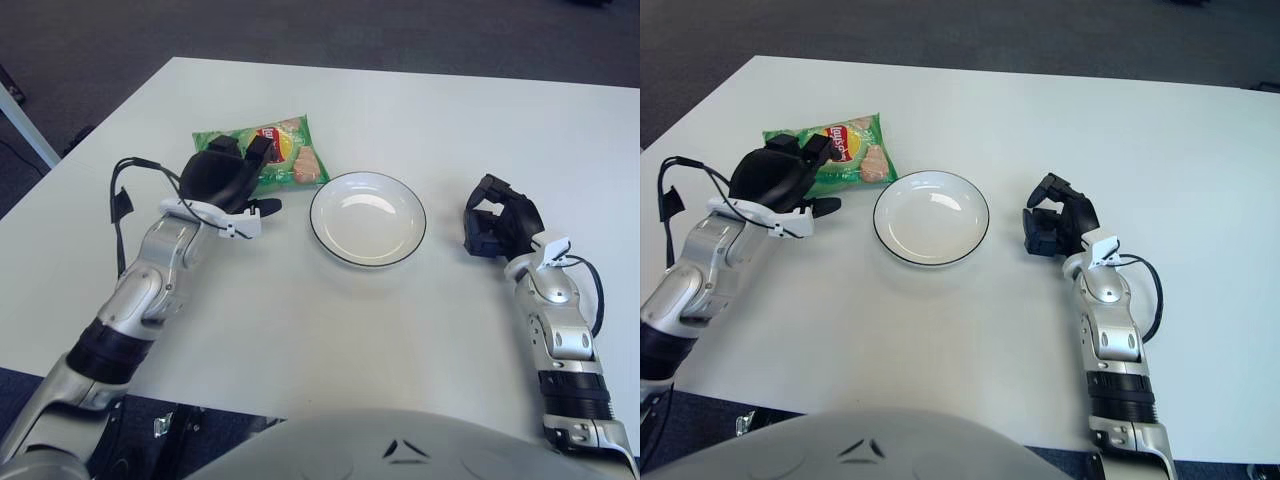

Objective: Put the snack into the plate.

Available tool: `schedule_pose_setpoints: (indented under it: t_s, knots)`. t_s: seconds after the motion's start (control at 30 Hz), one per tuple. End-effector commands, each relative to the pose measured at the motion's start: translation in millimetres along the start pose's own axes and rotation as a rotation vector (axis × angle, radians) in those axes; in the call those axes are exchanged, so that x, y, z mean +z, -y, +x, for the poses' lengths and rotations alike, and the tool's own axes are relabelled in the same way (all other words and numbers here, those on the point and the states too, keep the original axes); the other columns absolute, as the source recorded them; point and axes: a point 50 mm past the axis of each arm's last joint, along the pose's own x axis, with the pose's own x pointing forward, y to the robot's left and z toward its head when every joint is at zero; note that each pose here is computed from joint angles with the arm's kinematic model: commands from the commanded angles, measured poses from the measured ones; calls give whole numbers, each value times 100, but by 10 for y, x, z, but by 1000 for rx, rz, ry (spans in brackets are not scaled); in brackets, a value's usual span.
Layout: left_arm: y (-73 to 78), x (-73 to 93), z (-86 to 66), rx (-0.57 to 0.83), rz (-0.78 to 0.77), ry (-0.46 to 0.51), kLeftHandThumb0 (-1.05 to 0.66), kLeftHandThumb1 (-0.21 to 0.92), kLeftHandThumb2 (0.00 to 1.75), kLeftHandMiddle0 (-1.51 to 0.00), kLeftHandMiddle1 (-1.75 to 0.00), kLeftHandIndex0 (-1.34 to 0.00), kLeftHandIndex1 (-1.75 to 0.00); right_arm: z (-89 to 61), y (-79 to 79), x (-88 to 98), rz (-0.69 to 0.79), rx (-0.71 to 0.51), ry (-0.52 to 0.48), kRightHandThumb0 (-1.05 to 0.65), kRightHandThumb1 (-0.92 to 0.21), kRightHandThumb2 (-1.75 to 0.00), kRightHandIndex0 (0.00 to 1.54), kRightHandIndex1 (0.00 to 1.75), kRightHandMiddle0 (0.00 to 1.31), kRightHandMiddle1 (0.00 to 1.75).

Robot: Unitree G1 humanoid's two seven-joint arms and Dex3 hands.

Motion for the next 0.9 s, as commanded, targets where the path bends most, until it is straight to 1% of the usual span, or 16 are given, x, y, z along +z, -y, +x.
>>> schedule_pose_setpoints:
  t_s: [0.0,0.27,0.4,0.5,0.7,0.87]
  knots:
    - [-9,-27,-13,-8,2,-23,-82,92,74,-51,-115,-14,-132,-152,-44,-389,9,7,-196,-48,-32,-131,125,175,61,175]
    - [-44,-33,102,101,-39,-46,-79,92,68,-47,-114,-10,-130,-150,-41,-392,2,7,-190,-48,-31,-132,126,175,62,175]
    - [-39,-39,128,147,-67,-66,-75,92,62,-35,-106,-2,-126,-153,-45,-397,-3,3,-196,-48,-31,-132,127,175,62,175]
    - [-28,-36,148,167,-74,-75,-73,91,60,-29,-100,-1,-120,-155,-46,-396,1,-2,-196,-48,-31,-132,126,175,62,175]
    - [1,-28,191,194,-81,-84,-71,89,59,-23,-90,0,-111,-157,-47,-392,6,0,-193,-48,-31,-132,125,175,61,175]
    - [23,-35,217,197,-78,-80,-70,88,60,-18,-78,0,-103,-158,-46,-393,9,2,-194,-48,-31,-132,126,175,61,175]
